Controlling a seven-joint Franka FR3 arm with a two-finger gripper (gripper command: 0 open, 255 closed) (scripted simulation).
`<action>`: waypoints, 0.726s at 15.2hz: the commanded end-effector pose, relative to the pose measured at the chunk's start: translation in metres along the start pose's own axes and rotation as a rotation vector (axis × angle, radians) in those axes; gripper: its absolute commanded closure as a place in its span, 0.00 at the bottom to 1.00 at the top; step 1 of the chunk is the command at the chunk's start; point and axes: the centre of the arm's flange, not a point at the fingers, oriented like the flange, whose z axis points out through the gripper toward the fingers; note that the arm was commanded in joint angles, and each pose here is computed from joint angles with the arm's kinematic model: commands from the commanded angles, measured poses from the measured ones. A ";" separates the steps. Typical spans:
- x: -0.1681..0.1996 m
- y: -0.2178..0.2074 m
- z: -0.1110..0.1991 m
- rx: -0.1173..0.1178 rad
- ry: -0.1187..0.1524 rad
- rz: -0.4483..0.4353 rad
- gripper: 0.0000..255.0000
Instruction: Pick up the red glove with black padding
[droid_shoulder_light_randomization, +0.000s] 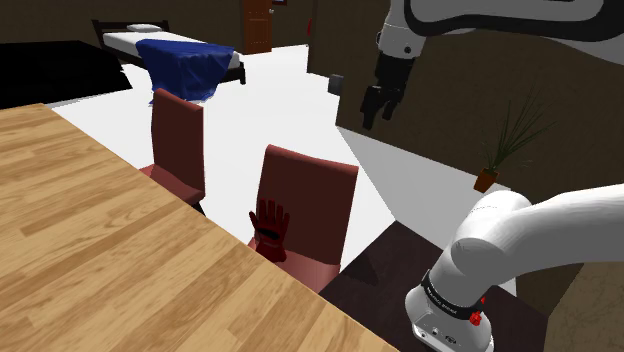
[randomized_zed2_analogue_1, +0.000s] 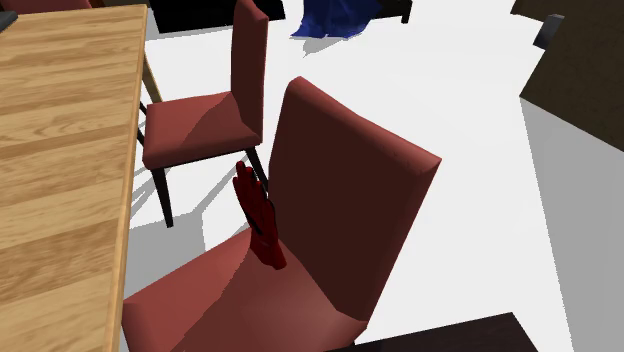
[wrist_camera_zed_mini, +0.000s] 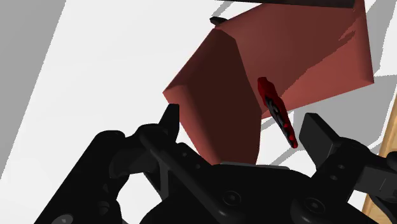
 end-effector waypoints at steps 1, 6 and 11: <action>0.000 0.000 0.000 0.000 0.000 0.000 0.00; 0.033 -0.027 0.050 -0.010 0.016 -0.044 0.00; 0.066 -0.054 0.099 -0.019 0.032 -0.088 0.00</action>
